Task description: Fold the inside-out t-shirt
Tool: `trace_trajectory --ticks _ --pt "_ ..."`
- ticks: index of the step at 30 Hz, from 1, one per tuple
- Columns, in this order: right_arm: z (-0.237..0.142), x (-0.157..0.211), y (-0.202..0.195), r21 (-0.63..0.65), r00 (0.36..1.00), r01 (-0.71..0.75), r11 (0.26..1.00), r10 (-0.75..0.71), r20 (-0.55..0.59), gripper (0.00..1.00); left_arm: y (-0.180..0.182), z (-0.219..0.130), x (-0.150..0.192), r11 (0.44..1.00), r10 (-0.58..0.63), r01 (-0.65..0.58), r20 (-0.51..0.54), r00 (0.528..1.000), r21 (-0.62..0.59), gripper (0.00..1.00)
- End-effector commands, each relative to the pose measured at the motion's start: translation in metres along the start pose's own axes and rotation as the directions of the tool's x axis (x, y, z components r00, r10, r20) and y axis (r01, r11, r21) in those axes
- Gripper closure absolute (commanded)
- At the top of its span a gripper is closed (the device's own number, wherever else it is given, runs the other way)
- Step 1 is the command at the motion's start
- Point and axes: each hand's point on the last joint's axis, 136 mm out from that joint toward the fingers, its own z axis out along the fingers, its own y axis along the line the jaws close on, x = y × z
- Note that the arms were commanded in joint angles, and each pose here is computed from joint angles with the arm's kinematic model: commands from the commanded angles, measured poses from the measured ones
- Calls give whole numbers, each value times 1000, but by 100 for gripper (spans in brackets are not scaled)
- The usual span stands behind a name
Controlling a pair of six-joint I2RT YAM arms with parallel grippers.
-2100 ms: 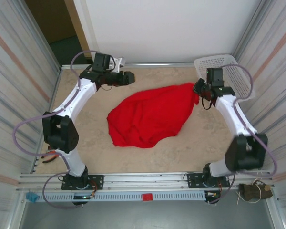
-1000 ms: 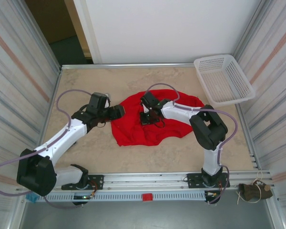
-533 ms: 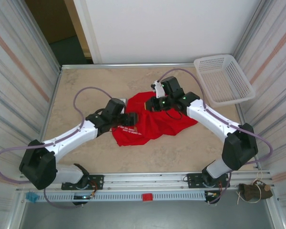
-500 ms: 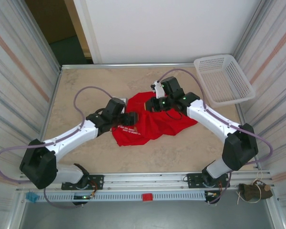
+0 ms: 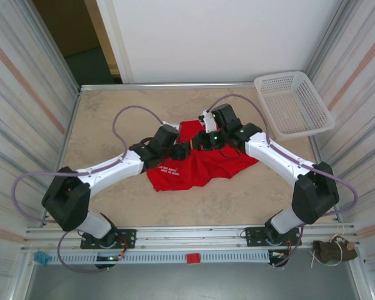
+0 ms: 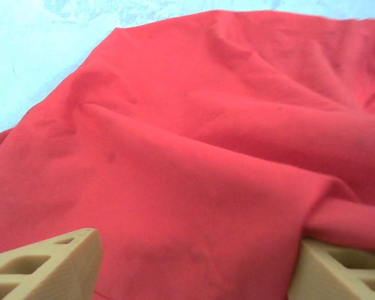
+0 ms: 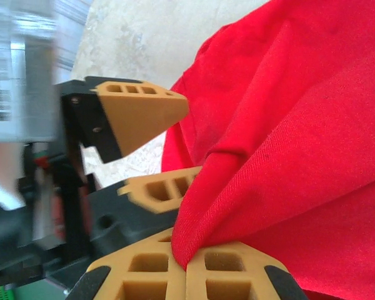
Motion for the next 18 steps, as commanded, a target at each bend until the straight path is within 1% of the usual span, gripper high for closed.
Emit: trace_trajectory --ticks 1,5,6,7,9,11,12,13,15,16,17,18 --pt "-18 0 19 -54 1000 14 998 -13 24 100 15 6 -6 993 8 -7 14 1000 -121 32" --pt "-27 0 22 -63 999 16 998 -13 37 100 17 19 -2 989 37 -39 -17 999 -142 39" --pt "-29 0 22 -64 999 15 998 -12 40 100 17 21 -2 989 39 -42 -19 999 -140 41" --pt "-31 0 23 -66 999 17 998 -14 45 100 16 24 -3 990 41 -43 -20 999 -132 46" --pt "-33 -1 22 -66 999 16 998 -13 50 100 12 27 -5 993 52 -53 -17 999 -106 64" --pt "-33 -2 15 -54 999 4 999 -2 53 100 5 25 -11 995 79 -79 -4 997 -64 93" --pt "-33 -4 10 -45 998 -5 999 8 57 100 3 22 -14 996 83 -83 1 997 -40 100" --pt "-32 -6 2 -32 998 -19 999 21 61 100 -1 16 -18 996 85 -85 7 996 7 100" --pt "-29 -12 -22 5 995 -62 998 61 74 100 -15 0 -27 985 83 -87 31 996 151 100" --pt "-26 -17 -37 29 992 -92 995 90 86 100 -23 -12 -31 967 69 -76 39 997 242 100" --pt "-23 -23 -53 55 988 -125 991 119 97 99 -33 -26 -35 937 52 -65 47 998 344 100" --pt "-21 -28 -68 91 984 -154 984 144 110 80 -42 -39 -38 898 38 -59 58 998 437 100"
